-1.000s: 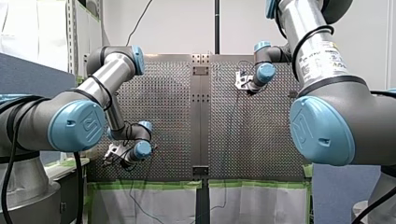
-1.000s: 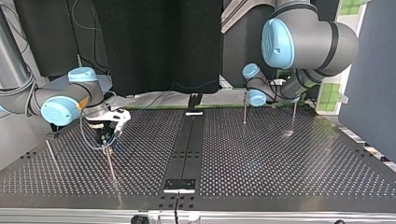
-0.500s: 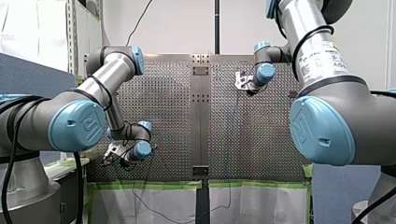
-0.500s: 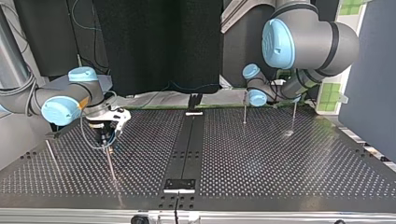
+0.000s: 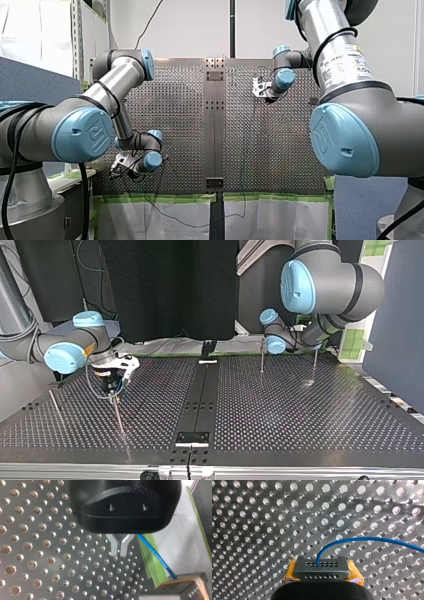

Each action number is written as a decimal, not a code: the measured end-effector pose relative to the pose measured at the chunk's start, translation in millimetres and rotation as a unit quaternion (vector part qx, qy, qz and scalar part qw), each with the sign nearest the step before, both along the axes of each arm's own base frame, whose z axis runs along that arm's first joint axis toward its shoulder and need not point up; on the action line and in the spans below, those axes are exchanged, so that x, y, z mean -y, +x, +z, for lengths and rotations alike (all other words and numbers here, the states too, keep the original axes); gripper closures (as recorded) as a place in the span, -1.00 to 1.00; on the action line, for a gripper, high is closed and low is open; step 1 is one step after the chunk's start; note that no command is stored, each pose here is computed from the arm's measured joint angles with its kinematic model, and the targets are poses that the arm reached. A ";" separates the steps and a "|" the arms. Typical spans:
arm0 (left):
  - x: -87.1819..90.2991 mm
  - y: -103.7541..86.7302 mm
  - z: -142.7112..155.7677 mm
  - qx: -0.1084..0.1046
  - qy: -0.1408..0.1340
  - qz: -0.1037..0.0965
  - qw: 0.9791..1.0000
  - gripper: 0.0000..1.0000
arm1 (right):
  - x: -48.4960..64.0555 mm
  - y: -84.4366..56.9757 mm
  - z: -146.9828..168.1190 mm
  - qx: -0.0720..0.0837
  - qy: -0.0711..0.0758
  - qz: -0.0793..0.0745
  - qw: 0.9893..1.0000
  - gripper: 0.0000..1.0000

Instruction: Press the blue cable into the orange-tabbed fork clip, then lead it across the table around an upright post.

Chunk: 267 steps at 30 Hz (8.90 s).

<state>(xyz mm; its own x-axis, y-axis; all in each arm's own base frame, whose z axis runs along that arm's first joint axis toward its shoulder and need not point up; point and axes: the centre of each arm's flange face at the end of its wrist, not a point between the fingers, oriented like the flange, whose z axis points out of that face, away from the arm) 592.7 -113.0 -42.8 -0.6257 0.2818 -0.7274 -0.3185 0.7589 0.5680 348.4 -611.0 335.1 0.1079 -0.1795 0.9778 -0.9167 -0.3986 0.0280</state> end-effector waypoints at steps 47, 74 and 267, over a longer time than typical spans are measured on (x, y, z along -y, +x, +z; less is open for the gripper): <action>38.8 -71.9 -25.2 0.064 -0.235 -0.070 0.967 0.98 | 2.2 -3.5 0.1 0.000 -0.001 -0.004 1.000 1.00; 49.4 -91.5 62.1 0.110 -0.260 -0.139 0.949 0.98 | 1.7 -3.1 0.2 0.000 0.000 -0.003 1.000 1.00; 44.4 -74.3 75.8 0.099 -0.373 -0.167 0.907 -0.74 | -5.1 2.9 10.2 -0.002 -0.008 -0.002 1.000 1.00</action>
<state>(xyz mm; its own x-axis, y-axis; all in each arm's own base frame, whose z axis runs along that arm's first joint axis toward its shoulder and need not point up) 518.4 -157.4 33.0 -0.4318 -0.1860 -0.8826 -0.0389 0.9814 -0.1878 351.3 -605.9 345.4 0.1111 -0.1642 0.9802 -0.9178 -0.3953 0.0379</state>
